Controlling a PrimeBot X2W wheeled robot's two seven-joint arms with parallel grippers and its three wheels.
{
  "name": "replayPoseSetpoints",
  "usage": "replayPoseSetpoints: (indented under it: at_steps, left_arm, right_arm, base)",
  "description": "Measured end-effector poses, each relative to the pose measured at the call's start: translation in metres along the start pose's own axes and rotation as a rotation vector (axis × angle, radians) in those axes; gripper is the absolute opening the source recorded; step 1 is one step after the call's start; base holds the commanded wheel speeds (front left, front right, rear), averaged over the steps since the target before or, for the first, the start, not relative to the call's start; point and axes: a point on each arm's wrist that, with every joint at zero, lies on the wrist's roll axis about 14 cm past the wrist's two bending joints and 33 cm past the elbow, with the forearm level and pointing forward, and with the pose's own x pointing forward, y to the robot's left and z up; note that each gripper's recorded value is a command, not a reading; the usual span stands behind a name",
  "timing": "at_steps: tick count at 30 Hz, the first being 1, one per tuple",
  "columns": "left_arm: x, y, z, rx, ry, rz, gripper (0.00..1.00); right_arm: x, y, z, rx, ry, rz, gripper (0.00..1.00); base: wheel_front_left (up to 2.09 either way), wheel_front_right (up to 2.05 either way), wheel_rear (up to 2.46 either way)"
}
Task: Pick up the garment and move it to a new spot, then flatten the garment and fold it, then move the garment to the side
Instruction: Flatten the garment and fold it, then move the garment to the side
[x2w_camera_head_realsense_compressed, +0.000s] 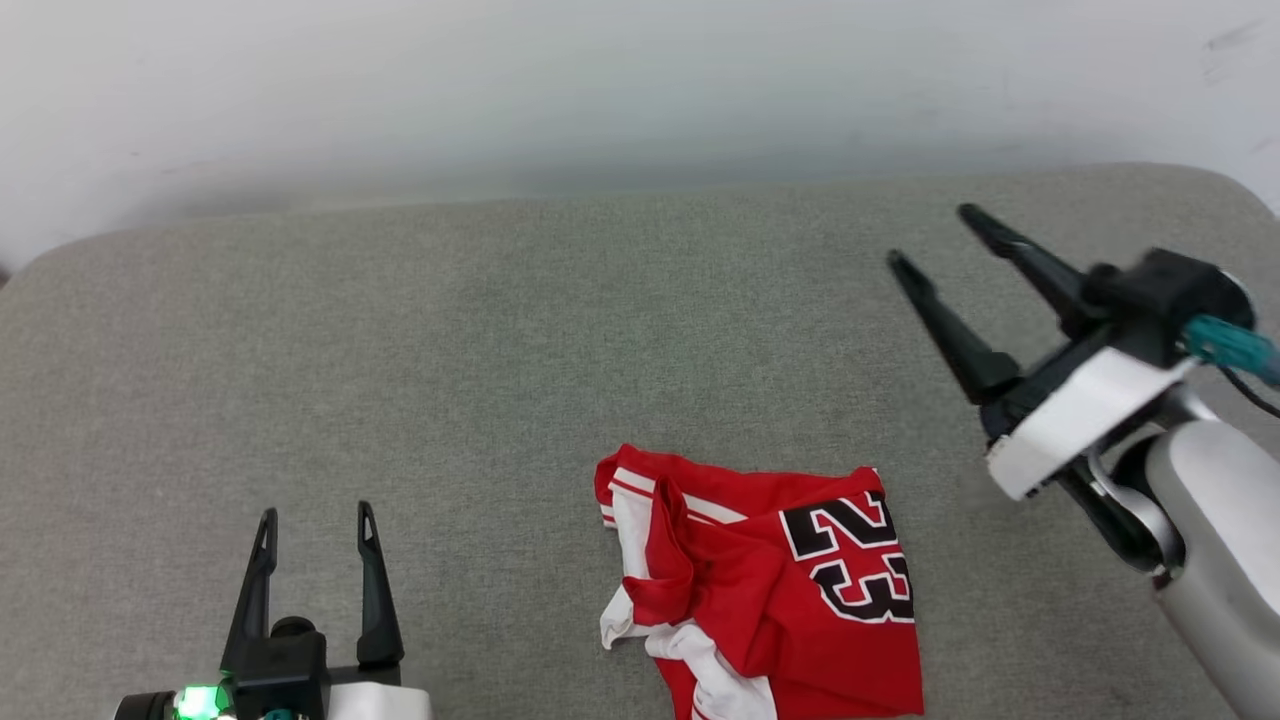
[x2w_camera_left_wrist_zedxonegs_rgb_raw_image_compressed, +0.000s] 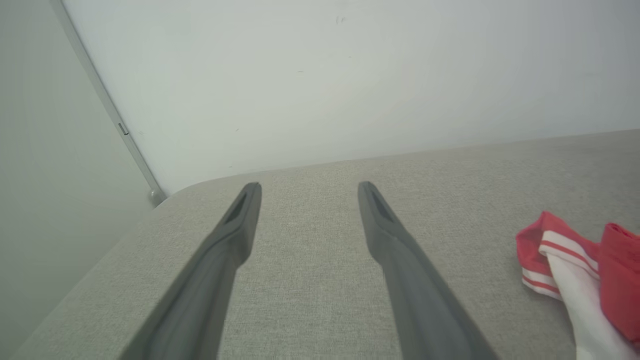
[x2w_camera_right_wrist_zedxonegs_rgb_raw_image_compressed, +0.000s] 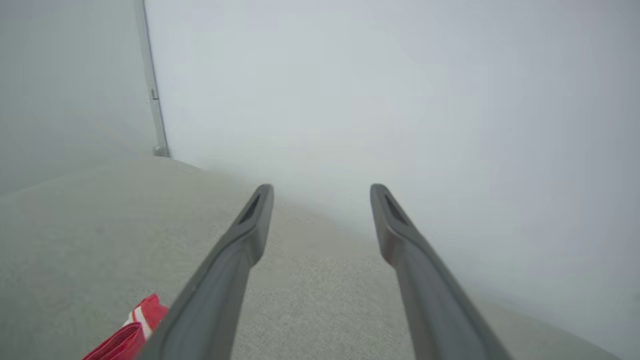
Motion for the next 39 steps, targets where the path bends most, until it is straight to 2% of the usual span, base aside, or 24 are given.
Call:
replayPoseSetpoints:
  at_steps: [7,13,19,27,39]
  left_arm:
    - [-0.008,0.0,0.003,-0.006,-0.004,-0.011,1.0]
    - [-0.015,0.005,0.005,-0.007,-0.007,-0.007,1.0]
    - [-0.02,0.006,0.006,-0.012,-0.009,-0.01,1.0]
    - [-0.025,0.007,0.008,-0.022,-0.01,-0.011,1.0]
    - [-0.028,0.008,0.007,-0.03,-0.006,-0.01,1.0]
  right_arm:
    - [-0.04,-0.033,-0.012,0.002,-0.076,-0.215,1.0]
    - [-0.074,-0.022,-0.039,0.079,-0.052,-0.313,1.0]
    - [-0.103,-0.006,-0.058,0.117,-0.017,-0.367,1.0]
    - [-0.131,-0.002,-0.07,0.138,0.016,-0.435,1.0]
    - [-0.137,0.005,-0.066,0.13,0.006,-0.444,1.0]
  base:
    - [0.0,0.0,0.0]
    - [0.0,0.0,0.0]
    - [0.0,0.0,0.0]
    - [0.0,0.0,0.0]
    - [0.0,0.0,0.0]
